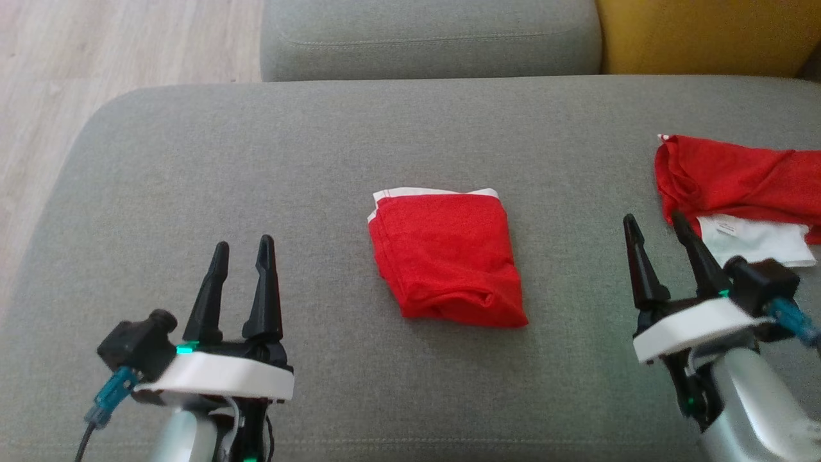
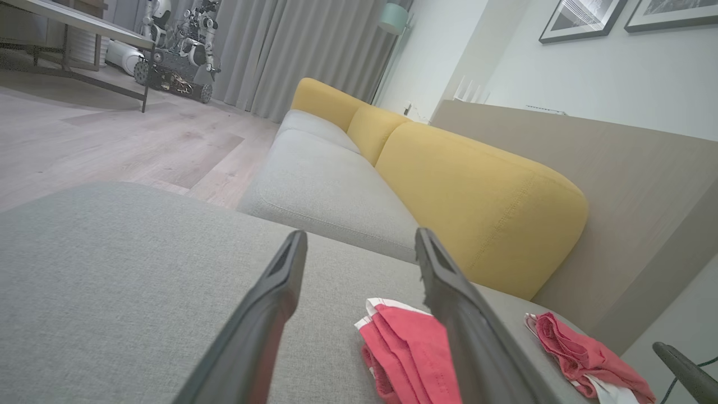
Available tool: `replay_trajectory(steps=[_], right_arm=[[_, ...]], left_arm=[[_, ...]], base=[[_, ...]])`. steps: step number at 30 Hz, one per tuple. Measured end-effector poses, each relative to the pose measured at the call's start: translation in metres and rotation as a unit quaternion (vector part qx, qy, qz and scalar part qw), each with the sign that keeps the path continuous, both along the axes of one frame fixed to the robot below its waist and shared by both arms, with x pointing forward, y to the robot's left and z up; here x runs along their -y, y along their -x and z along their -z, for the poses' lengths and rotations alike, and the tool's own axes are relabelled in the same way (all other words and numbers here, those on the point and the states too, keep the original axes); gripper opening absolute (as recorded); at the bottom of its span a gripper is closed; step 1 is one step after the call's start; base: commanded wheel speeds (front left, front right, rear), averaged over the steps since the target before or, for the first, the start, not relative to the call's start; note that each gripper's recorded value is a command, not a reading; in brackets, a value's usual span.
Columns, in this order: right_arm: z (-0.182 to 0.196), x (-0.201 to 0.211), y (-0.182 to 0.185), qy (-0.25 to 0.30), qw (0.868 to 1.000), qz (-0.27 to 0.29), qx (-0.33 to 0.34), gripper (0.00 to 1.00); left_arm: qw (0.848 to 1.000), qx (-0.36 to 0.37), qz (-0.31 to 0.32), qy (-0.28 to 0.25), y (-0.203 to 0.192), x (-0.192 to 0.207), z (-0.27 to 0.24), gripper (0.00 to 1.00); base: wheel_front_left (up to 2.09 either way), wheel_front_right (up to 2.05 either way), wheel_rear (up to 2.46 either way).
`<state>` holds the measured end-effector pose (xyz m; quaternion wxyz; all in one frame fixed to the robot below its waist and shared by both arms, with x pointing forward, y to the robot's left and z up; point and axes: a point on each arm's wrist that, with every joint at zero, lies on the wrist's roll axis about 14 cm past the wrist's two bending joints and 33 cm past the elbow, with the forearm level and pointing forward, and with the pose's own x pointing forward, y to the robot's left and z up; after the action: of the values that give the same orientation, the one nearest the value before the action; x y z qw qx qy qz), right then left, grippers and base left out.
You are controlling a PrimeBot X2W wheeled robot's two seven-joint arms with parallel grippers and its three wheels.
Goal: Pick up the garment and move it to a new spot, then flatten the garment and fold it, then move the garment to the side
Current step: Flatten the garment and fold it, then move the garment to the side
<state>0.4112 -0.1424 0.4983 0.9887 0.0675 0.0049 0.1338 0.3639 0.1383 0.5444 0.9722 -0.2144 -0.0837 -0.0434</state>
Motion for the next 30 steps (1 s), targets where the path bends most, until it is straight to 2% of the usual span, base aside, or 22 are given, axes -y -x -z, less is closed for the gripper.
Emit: replay_trajectory(steps=[4,9,23,26,30], right_arm=[[0.0,0.007,0.013,0.033,0.999,0.023,0.019,1.0],[0.01,0.014,0.026,0.039,0.998,0.047,0.01,1.0],[0.01,-0.001,0.024,0.039,0.998,0.037,0.013,1.0],[0.021,-0.014,0.024,0.035,0.999,0.017,-0.006,1.0],[0.047,-0.034,0.018,-0.001,0.997,-0.006,-0.077,1.0]], left_arm=[[1.0,-0.002,0.005,0.0,-0.002,0.003,0.001,1.0],[1.0,-0.011,0.001,-0.016,-0.004,0.001,0.009,1.0],[0.999,-0.028,-0.006,-0.021,0.001,-0.005,0.02,1.0],[0.999,-0.033,-0.004,-0.022,0.001,-0.005,0.024,1.0],[0.999,-0.043,0.0,-0.025,0.0,-0.003,0.031,1.0]], base=[[0.0,0.0,0.0],[0.0,0.0,0.0],[0.0,0.0,0.0],[0.0,0.0,0.0],[0.0,0.0,0.0]])
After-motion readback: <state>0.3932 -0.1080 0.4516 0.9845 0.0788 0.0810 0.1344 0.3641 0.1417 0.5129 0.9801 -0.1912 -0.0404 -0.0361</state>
